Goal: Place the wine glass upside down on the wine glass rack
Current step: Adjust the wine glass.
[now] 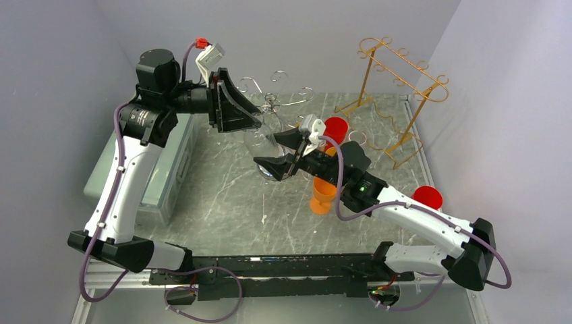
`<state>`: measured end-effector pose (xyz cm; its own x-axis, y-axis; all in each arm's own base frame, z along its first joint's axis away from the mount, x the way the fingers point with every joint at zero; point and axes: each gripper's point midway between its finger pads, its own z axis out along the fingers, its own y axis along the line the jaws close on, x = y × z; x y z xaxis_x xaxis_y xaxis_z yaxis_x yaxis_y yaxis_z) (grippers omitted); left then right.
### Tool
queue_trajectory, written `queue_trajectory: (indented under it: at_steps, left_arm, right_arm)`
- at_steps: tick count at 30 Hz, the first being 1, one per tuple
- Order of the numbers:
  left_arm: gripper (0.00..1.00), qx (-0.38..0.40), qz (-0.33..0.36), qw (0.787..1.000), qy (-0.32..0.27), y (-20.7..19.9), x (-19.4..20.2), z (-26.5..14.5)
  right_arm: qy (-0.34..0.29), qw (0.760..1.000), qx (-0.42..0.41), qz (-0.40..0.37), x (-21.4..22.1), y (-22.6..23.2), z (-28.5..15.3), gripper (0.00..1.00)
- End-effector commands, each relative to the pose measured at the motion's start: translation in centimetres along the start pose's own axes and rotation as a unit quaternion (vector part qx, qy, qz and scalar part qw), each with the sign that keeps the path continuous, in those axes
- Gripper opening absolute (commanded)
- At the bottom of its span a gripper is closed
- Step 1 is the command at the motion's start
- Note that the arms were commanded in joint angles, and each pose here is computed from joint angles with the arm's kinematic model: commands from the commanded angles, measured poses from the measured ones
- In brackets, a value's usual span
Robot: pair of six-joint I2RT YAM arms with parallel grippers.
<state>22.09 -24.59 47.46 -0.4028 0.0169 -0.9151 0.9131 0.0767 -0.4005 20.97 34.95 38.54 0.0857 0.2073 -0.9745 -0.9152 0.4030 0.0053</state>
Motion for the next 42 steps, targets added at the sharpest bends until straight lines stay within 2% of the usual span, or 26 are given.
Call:
queue_trajectory:
  at_steps: [1, 7, 8, 9, 10, 12, 17, 22, 25, 31, 38, 42]
  left_arm:
    - [0.62, 0.031, 0.018, 0.999, 0.004, -2.7, 0.2, -0.1]
    - [0.66, 0.042, 0.019, 0.999, 0.007, -2.9, 0.8, 0.7]
    - [0.70, 0.042, 0.020, 0.999, 0.006, -3.0, 0.7, 0.8]
    - [0.80, 0.039, 0.024, 0.999, 0.003, -3.0, 0.5, 0.9]
    - [0.96, 0.036, 0.033, 0.999, -0.002, -3.3, -0.1, 0.8]
    - [0.99, 0.017, 0.059, 0.998, -0.014, -3.7, -1.4, 0.5]
    - [1.00, -0.009, 0.106, 0.994, -0.024, -4.5, -1.6, -0.5]
    - [0.99, -0.022, 0.110, 0.994, -0.018, -3.6, 0.8, -0.7]
    - [0.99, -0.030, 0.122, 0.992, -0.031, -3.1, 0.6, -0.6]
    - [0.81, -0.023, 0.125, 0.991, -0.047, -2.5, 0.0, 0.0]
    - [0.76, -0.044, 0.119, 0.990, -0.069, -0.7, -0.6, 0.5]
    - [0.65, -0.051, 0.116, 0.989, -0.076, -0.2, -0.9, 0.6]
  right_arm:
    - [-0.110, 0.993, 0.029, -0.012, -7.3, -1.0, 0.4, 0.00]
    - [-0.112, 0.993, 0.034, -0.002, -6.8, -1.2, 0.8, 0.00]
    - [-0.113, 0.993, 0.038, -0.001, -6.6, -1.4, 0.8, 0.00]
    - [-0.119, 0.992, 0.043, 0.001, -6.5, -1.6, 0.7, 0.00]
    - [-0.122, 0.991, 0.052, 0.003, -6.3, -1.9, 0.6, 0.00]
    - [-0.129, 0.989, 0.070, 0.002, -6.1, -2.5, -0.1, 0.00]
    - [-0.149, 0.986, 0.079, 0.008, -6.5, -2.5, -1.3, 0.00]
    - [-0.169, 0.983, 0.064, 0.024, -7.6, -1.9, -1.3, 0.00]
    - [-0.170, 0.984, 0.052, 0.035, -7.6, -1.5, -0.9, 0.00]
    - [-0.180, 0.981, 0.040, 0.053, -7.6, -1.2, -0.6, 0.00]
    - [-0.183, 0.980, 0.009, 0.079, -7.1, -0.3, 0.5, 0.00]
    - [-0.199, 0.975, -0.005, 0.097, -7.4, 0.1, 0.9, 0.00]
